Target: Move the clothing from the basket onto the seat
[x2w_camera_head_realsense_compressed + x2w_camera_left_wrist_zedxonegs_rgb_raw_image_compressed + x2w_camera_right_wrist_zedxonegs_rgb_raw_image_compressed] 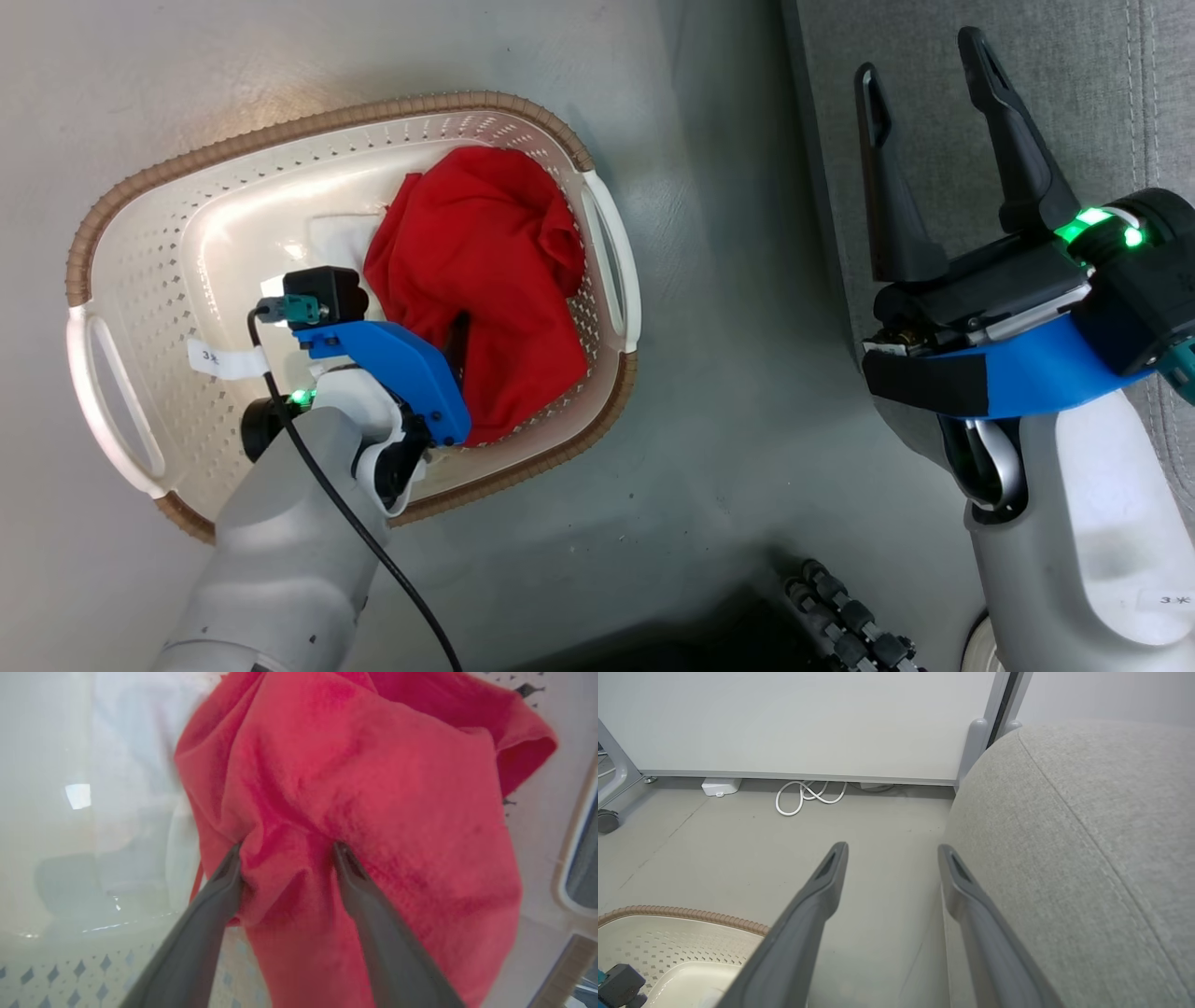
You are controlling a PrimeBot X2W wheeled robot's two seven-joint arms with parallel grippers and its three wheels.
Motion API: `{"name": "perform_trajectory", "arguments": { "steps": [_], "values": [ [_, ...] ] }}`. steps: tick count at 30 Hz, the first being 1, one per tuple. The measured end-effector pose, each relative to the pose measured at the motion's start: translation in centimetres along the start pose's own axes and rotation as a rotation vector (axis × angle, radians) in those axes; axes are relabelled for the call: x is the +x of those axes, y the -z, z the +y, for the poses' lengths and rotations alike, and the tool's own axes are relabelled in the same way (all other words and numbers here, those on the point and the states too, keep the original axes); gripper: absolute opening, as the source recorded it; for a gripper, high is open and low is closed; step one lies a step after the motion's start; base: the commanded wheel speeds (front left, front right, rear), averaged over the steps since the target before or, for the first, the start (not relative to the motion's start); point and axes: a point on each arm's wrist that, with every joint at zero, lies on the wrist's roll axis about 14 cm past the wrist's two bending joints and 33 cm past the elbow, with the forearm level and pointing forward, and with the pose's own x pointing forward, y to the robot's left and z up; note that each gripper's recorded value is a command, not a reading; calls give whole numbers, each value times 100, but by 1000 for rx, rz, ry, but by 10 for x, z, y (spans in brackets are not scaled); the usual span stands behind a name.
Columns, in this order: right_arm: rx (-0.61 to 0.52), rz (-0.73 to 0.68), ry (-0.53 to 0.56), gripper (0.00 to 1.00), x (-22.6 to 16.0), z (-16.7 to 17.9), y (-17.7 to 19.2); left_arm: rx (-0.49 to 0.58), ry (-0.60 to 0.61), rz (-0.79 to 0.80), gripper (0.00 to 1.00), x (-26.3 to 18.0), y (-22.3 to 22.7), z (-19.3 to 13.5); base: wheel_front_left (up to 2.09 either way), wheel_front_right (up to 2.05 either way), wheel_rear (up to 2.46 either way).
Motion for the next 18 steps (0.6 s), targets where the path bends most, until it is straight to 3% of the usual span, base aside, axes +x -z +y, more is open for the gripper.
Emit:
{"name": "perform_trajectory", "arguments": {
  "steps": [1, 2, 4, 18],
  "values": [
    [-1, 0, 2, 100, 0, -1, 0, 3, 1, 9, 100, 0, 1, 1, 0, 0, 0],
    [-1, -1, 3, 100, 0, -1, 0, 12, -2, 15, 81, 0, 2, 3, 0, 0, 0],
    [-1, -2, 3, 100, -1, -1, -1, 33, -9, 25, 0, -1, 3, 7, 0, 0, 0],
    [8, -5, 2, 100, -1, 0, -2, 54, 13, 39, 0, -4, 7, 0, 0, 0, 0]
  ]
}}
